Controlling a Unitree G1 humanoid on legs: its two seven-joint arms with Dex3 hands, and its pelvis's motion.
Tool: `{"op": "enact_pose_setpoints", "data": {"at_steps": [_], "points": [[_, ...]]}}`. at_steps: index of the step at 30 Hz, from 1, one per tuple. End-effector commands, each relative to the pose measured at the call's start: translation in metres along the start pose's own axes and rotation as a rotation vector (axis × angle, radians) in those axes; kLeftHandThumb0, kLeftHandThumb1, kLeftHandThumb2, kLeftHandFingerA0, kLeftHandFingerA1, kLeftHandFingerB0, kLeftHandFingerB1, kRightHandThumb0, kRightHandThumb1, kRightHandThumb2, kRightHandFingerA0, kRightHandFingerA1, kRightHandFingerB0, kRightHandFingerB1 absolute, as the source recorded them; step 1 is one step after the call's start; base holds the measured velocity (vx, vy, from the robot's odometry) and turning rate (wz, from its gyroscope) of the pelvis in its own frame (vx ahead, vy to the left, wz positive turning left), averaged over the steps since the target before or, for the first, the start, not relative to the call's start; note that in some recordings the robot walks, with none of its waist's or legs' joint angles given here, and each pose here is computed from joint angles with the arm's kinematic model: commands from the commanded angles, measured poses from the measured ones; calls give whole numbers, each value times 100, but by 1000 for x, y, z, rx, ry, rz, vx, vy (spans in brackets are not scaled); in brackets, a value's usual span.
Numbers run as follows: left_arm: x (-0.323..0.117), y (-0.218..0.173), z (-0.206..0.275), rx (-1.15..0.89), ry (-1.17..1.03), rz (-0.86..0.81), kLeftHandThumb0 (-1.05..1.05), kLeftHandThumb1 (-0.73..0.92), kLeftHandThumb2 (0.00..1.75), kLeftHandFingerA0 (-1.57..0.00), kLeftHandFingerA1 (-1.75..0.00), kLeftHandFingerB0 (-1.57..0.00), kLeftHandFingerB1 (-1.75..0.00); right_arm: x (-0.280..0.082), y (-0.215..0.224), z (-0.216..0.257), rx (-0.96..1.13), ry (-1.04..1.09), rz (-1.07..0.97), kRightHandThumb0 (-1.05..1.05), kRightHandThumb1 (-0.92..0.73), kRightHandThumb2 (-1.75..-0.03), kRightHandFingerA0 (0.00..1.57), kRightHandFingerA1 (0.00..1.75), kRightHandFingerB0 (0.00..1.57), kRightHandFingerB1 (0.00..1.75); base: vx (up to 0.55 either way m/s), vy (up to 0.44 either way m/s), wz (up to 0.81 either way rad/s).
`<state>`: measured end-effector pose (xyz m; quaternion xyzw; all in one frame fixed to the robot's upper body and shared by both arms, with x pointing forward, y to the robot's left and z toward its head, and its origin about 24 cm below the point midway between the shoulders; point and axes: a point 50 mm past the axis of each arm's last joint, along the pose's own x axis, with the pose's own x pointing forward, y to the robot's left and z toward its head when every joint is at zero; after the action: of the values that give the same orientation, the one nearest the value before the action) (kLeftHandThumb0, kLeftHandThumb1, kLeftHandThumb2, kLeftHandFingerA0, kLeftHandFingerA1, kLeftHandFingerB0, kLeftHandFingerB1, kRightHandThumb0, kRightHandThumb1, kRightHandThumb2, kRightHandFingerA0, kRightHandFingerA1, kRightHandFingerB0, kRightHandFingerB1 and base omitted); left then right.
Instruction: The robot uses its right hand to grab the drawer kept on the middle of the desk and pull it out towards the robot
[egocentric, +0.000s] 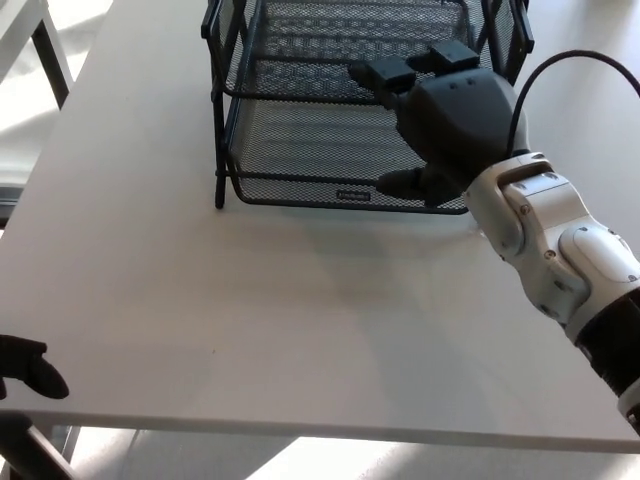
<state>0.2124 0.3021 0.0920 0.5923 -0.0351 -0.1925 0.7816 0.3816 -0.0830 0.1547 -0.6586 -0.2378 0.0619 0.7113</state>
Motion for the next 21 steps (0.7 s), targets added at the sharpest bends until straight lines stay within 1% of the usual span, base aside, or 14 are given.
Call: {"op": "enact_pose_setpoints", "data": {"at_steps": [1, 5, 6, 9, 11, 12, 13, 14, 15, 16, 18, 19, 20, 21], "points": [[-3, -4, -1, 13, 12, -38, -29, 58, 58, -78, -81, -82, -57, 10, -17, -14, -118, 67, -223, -60, -58, -58, 23, 53, 24, 37, 0, 0, 0], [-3, -3, 0, 18, 5, -46, -29, 58, 58, -77, -83, -81, -58, 12, -20, -18, -156, 67, -247, -62, -58, -57, 28, 55, 27, 38, 0, 0, 0], [-3, -3, 0, 16, 2, -44, -28, 58, 57, -77, -84, -81, -58, 13, -21, -19, -165, 65, -251, -63, -46, -82, 27, 59, 23, 49, 0, 0, 0], [-3, -3, 0, 25, 4, -44, -30, 58, 58, -77, -85, -81, -58, 15, -23, -18, -164, 63, -274, -63, -46, -85, 35, 64, 24, 51, 0, 0, 0], [-3, -3, 0, 25, 4, -44, -30, 58, 58, -77, -85, -81, -58, 16, -23, -18, -165, 63, -277, -63, -46, -85, 35, 64, 24, 51, 0, 0, 0], [-3, -3, 1, 25, 4, -46, -28, 58, 57, -76, -83, -81, -58, 17, -24, -17, -171, 62, -276, -58, -61, -58, 43, 68, 31, 43, 0, 0, 0], [-3, -3, 1, 20, 6, -46, -28, 58, 58, -76, -82, -81, -58, 17, -24, -17, -184, 52, -282, -59, -47, -87, 50, 74, 28, 53, 0, 0, 0], [-3, -3, 1, 19, 6, -46, -28, 58, 58, -76, -82, -81, -58, 18, -24, -17, -189, 47, -285, -59, -47, -87, 50, 74, 28, 53, 0, 0, 0], [-3, -3, 0, 17, 8, -46, -29, 58, 58, -77, -82, -81, -59, 18, -25, -17, -193, 35, -298, -52, -57, -57, 73, 111, 45, 47, 0, 0, 0], [-3, -4, 0, 15, 10, -47, -29, 58, 58, -77, -82, -81, -59, 18, -25, -16, -197, 16, -316, -52, -57, -57, 73, 111, 45, 47, 0, 0, 0], [1, -1, 1, 24, -6, -37, -29, 57, 57, -78, -84, -82, -60, 16, -27, -20, -235, -26, -332, -42, -57, -58, 90, 121, 51, 49, 0, 0, 0], [2, 2, 0, 27, -7, -33, -29, 57, 57, -78, -84, -82, -59, 17, -28, -21, -252, -35, -341, -42, -60, -59, 91, 125, 55, 51, 0, 0, 0], [3, 2, 0, 26, -6, -34, -29, 58, 57, -78, -85, -81, -60, 16, -28, -21, -267, -48, -360, -39, -58, -60, 92, 135, 62, 53, 0, 0, 0], [3, 2, 1, 28, -5, -33, -30, 57, 57, -78, -84, -81, -60, 15, -27, -21, -264, -61, -385, -42, -54, -60, 93, 149, 82, 57, 0, 0, 0]]}}
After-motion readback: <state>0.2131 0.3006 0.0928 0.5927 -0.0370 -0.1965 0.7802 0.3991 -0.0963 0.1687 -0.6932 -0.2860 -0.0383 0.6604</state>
